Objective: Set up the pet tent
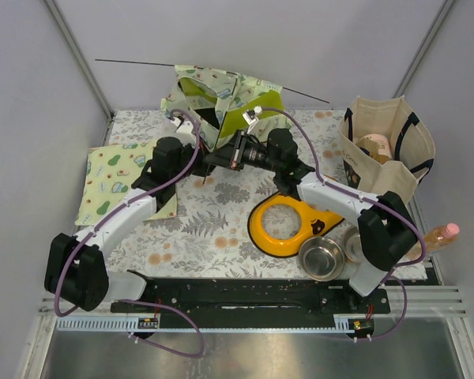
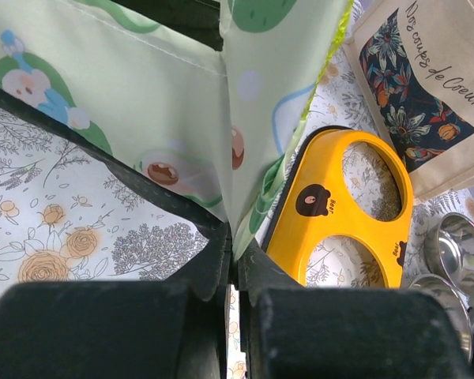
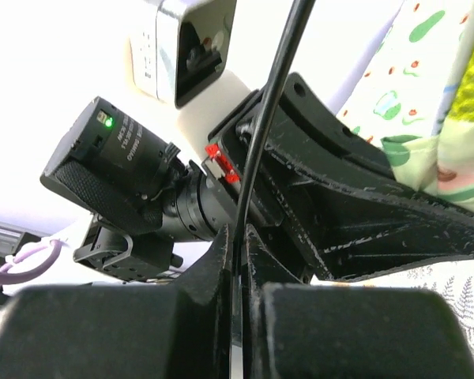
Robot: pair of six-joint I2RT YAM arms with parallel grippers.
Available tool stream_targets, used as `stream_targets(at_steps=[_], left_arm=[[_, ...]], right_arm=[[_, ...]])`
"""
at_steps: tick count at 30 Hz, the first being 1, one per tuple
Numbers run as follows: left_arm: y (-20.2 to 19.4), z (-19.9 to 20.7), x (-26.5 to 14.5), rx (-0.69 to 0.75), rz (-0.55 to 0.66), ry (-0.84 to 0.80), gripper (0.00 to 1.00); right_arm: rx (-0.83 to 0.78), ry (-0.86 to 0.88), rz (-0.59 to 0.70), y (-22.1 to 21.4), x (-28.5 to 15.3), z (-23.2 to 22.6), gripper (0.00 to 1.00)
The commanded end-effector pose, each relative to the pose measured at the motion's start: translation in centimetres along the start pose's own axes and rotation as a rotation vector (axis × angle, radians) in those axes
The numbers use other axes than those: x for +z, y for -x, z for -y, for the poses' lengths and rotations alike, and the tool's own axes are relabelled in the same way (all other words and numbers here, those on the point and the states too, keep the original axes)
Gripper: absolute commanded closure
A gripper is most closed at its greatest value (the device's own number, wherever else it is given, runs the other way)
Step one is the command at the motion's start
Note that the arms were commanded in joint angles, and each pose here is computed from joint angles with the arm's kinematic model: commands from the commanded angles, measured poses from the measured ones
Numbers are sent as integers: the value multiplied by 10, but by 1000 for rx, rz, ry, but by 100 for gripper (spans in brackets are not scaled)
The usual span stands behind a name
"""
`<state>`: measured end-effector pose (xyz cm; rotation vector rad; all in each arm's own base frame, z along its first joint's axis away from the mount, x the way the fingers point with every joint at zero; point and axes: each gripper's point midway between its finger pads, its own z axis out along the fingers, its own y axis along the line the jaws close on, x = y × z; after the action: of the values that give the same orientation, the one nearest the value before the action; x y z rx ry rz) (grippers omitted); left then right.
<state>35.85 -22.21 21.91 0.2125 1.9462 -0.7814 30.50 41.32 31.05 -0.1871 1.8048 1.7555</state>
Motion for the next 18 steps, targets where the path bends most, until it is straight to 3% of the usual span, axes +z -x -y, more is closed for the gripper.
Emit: stream_targets(at_steps=[1,18], left_arm=[[4,8,-12,22,-10,-7,100],[8,10,-12,51,45,-30,100]], right_arm=[[-121,-45,291,96,-9,2,100],[-221,-150,405,164,-8,12,100]])
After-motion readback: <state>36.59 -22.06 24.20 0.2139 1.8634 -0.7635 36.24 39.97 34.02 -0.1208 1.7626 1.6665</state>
